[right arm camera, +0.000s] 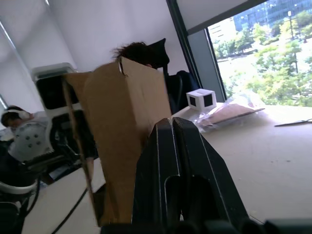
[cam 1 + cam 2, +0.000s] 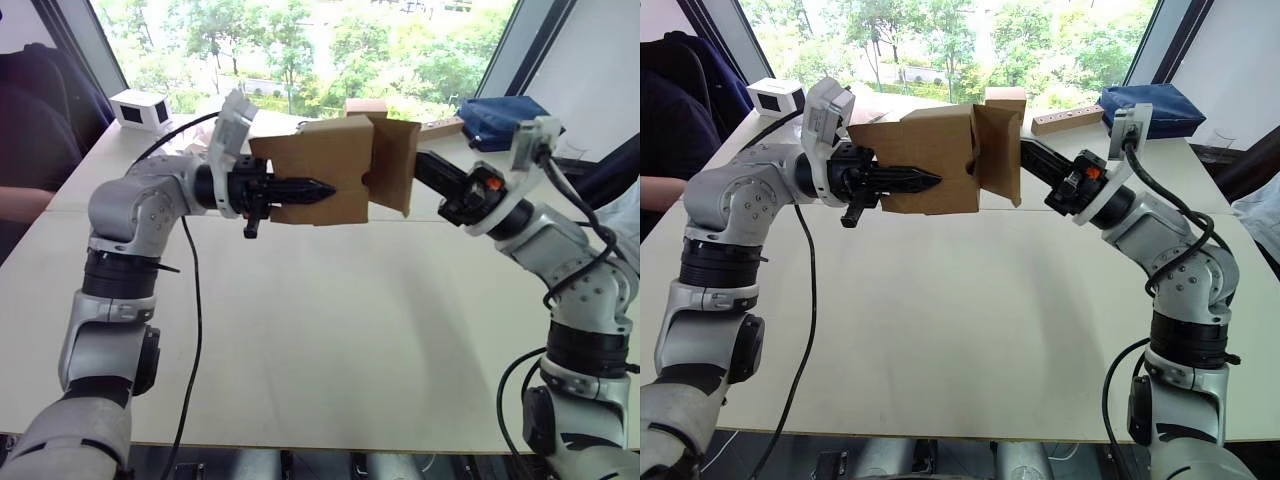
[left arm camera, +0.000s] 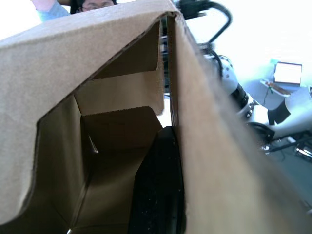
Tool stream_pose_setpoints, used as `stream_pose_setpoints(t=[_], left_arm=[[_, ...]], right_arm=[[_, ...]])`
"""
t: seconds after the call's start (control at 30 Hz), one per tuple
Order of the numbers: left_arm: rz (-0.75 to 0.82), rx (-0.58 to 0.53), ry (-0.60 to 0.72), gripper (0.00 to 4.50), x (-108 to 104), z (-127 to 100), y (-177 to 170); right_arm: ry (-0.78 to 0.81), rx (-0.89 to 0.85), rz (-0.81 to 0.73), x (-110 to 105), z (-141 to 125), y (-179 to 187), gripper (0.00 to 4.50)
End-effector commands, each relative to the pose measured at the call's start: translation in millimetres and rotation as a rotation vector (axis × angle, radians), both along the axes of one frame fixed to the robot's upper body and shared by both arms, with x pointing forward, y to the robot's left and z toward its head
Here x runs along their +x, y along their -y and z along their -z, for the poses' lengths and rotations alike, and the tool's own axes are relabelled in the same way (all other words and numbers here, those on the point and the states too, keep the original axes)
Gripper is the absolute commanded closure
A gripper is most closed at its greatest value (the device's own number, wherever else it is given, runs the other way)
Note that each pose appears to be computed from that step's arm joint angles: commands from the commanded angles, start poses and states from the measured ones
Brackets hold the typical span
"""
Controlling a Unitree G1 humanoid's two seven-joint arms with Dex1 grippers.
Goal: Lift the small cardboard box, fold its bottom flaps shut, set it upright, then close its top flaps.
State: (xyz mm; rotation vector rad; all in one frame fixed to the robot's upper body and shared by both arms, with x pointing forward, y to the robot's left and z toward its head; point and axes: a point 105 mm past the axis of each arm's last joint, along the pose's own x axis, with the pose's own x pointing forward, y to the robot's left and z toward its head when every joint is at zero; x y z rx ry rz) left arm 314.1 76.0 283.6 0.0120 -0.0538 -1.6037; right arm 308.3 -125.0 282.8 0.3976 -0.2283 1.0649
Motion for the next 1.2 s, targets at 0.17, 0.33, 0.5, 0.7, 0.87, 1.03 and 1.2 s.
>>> stream_pose_setpoints(t=[0.17,0.33,0.5,0.7,0.87,1.03,1.2], left_arm=[[-0.002,-0.049,0.045,4.5,-1,-19,-5],[-0.005,-0.067,0.044,4.5,1,-22,-5],[-0.002,-0.069,0.046,4.5,0,-24,-6],[0.005,-0.075,0.043,4.5,-1,-27,-7],[0.004,-0.079,0.042,4.5,-1,-28,-7],[0.007,-0.08,0.044,4.5,-2,-28,-6],[0.01,-0.08,0.045,4.5,-3,-29,-5]], right_arm=[[0.001,0.052,-0.061,-17,-4,-9,4.47],[-0.016,0.093,-0.069,-17,-3,-7,4.47],[-0.024,0.106,-0.084,-19,-1,-8,2.92],[-0.045,0.16,-0.091,-18,0,-9,1.71],[-0.065,0.271,-0.127,-18,-6,-11,1.71],[-0.101,0.383,-0.152,-18,-11,-10,1.71],[-0.128,0.401,-0.155,-16,-7,-14,1.71]])
